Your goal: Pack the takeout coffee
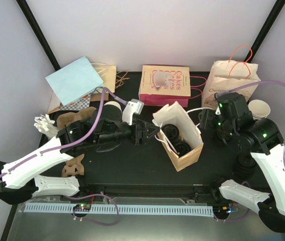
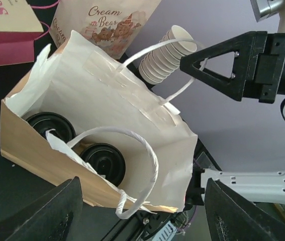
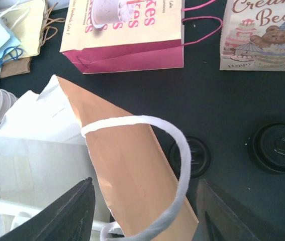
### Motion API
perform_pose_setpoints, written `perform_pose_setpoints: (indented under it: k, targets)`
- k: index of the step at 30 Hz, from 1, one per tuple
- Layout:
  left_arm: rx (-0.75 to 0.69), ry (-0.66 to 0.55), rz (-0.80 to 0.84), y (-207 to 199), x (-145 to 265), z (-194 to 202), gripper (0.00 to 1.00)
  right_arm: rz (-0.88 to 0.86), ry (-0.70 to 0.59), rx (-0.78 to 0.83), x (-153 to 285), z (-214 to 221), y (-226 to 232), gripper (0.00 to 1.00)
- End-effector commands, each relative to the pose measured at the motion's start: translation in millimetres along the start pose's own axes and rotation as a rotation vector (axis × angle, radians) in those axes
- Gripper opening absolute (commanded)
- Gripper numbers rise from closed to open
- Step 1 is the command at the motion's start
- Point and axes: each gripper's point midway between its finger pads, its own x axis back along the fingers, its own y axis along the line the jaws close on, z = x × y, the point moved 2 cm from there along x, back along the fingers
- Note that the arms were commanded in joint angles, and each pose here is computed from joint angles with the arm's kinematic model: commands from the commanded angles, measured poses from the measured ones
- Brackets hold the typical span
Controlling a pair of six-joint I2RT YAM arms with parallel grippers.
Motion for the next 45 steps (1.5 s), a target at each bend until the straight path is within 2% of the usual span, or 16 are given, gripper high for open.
perform_pose_setpoints:
  k: [1,5,9,13,17,19,20,24,37,45]
  targets:
    - [0.033,0.058,0.016,-3.5,-6.7,10.0,0.68,-0.051,-0.03,-0.027,4.6,-5.4,6.2,0.54]
    - [0.034,0.084,0.015,-3.1,-17.7,13.7,0.65,-0.053,-0.028,-0.023,4.1,-6.8,7.7,0.42]
    - [0.029,0.111,0.032,-7.3,-25.1,15.9,0.54,-0.065,-0.026,-0.019,4.4,-6.7,9.6,0.34]
    - [0.02,0.126,0.021,-6.9,-28.4,16.7,0.3,-0.078,-0.028,-0.01,4.9,-7.5,11.7,0.26]
    - [0.007,0.113,0.005,-7.2,-25.7,11.3,0.03,-0.108,-0.029,0.005,5.3,-8.2,16.8,0.09]
    - [0.0,0.08,-0.019,-4.1,-20.9,5.1,0.02,-0.149,-0.022,0.022,5.2,-7.9,23.7,0.01]
    - [-0.004,0.059,-0.026,-3.1,-16.4,0.5,0.02,-0.178,-0.019,0.035,5.6,-7.8,28.6,0.01]
    - [-0.011,-0.015,-0.055,1.7,5.0,-18.5,0.02,-0.279,-0.023,0.062,8.8,-11.2,45.6,0.01]
    - [-0.012,-0.085,-0.144,33.9,47.8,-44.7,0.02,-0.546,0.022,0.121,8.1,-22.2,99.1,0.01]
    - [-0.001,-0.091,-0.178,59.1,56.2,-53.2,0.02,-0.583,0.04,0.135,-6.2,-24.6,112.7,0.01]
